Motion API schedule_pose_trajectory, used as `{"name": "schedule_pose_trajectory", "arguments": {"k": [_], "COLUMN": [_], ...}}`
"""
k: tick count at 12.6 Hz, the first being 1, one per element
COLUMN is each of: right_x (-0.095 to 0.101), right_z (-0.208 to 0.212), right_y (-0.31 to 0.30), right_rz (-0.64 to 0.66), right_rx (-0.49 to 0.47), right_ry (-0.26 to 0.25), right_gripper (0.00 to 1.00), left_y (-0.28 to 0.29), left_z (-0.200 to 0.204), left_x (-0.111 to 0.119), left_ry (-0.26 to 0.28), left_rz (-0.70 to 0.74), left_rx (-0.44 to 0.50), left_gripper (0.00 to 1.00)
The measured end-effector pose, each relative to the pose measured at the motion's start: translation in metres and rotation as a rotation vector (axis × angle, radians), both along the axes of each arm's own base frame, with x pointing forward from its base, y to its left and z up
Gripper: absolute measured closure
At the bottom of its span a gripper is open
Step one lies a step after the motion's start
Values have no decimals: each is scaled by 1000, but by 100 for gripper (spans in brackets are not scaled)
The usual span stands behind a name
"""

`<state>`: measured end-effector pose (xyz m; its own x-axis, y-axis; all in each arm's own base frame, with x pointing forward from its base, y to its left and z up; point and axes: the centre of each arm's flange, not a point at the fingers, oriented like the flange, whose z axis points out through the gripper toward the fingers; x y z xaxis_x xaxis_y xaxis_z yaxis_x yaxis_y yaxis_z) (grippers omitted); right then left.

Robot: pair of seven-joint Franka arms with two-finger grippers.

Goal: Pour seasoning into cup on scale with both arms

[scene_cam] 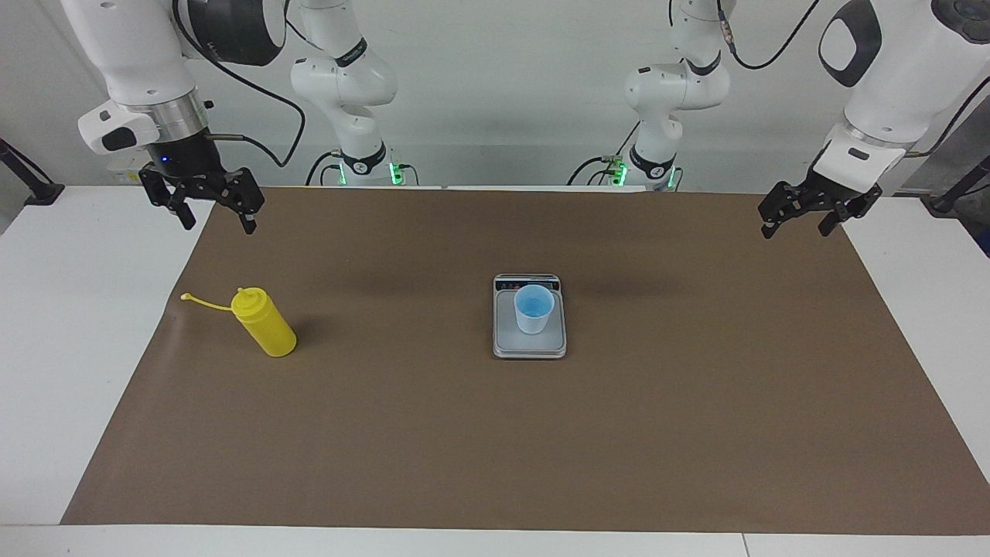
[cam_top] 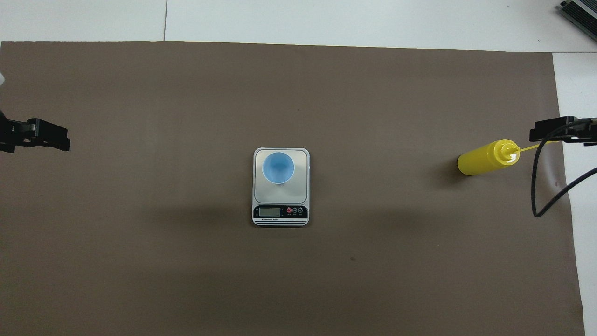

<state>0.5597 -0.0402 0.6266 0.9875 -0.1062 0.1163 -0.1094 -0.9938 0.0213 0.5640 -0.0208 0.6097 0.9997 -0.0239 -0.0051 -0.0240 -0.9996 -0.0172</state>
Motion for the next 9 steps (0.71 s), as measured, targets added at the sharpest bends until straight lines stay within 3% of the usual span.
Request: {"name": "schedule_pose_trajectory", "arguments": {"k": [5,9], "right_x": [-6,-7], "right_z": [3,-1], "right_y": [13,18], "right_rz": [-16,-8], "right_rx": [6,6], "right_ry": [73,88], "right_gripper": [0,0], "left_y": [0,0], "left_z": [0,0], "left_x": [0,0], "left_ry": [0,0], "left_rz": [0,0], "left_rx": [0,0], "left_gripper": [0,0]}}
